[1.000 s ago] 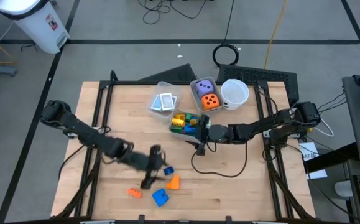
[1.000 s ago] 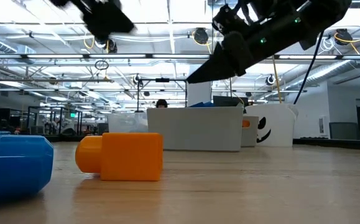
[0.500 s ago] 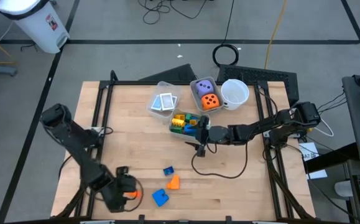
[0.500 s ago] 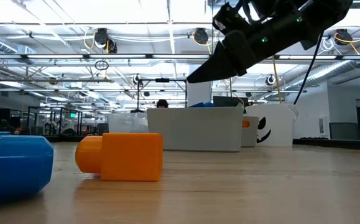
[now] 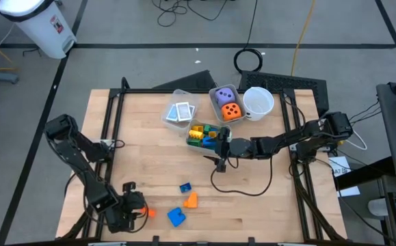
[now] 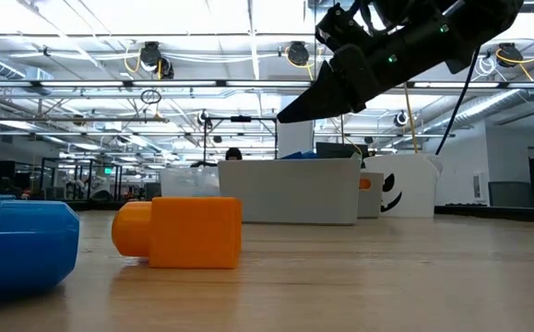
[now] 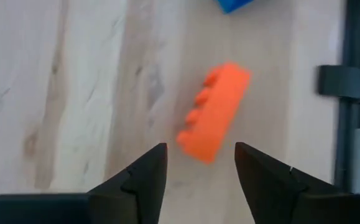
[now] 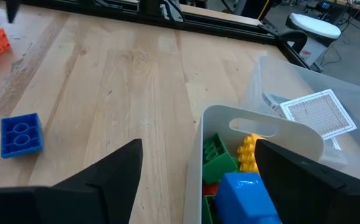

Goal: Pick & Place Toys
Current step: Put the orange game piece into the bottom gray bin

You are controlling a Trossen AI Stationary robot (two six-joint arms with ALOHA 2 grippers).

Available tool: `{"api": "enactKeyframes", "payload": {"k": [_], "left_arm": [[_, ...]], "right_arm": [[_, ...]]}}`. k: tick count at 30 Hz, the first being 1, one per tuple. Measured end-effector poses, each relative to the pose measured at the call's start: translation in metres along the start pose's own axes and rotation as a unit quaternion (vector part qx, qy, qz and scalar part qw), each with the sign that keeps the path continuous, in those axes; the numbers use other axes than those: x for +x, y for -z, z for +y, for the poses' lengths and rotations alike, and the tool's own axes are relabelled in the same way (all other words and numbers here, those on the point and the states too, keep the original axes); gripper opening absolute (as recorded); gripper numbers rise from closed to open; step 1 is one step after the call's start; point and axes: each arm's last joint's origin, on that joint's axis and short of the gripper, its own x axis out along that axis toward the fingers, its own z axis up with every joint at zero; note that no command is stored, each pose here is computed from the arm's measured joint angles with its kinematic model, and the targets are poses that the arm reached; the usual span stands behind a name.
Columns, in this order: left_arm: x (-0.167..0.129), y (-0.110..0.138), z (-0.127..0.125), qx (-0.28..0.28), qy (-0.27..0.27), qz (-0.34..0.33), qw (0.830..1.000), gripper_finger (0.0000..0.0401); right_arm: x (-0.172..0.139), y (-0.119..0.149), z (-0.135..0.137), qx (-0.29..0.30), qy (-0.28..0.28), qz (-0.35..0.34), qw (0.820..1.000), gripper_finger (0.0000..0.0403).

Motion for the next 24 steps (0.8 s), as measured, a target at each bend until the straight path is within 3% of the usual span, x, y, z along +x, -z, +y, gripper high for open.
{"api": "enactKeyframes", "payload": {"k": [3, 10, 17, 24], "left_arm": [[0.004, 0.003, 0.004, -0.016, -0.004, 0.0, 1.0, 0.0192], [0.016, 0.005, 0.0, -0.004, 0.056, -0.032, 0.998, 0.0201], [0.031, 0.009, 0.003, 0.022, 0.02, -0.028, 0.999, 0.0193], [0.044, 0.007, 0.004, 0.011, 0.002, -0.028, 1.0, 0.0176]], "right_arm": [[0.0, 0.0, 0.0, 0.0, 0.0, 0.0, 1.0, 0.0283], [0.0, 0.0, 0.0, 0.001, 0.0, 0.0, 1.0, 0.0283], [0.0, 0.0, 0.0, 0.006, -0.001, 0.0, 1.0, 0.0282], [0.0, 0.0, 0.0, 0.009, -0.001, 0.0, 1.0, 0.0281]]}}
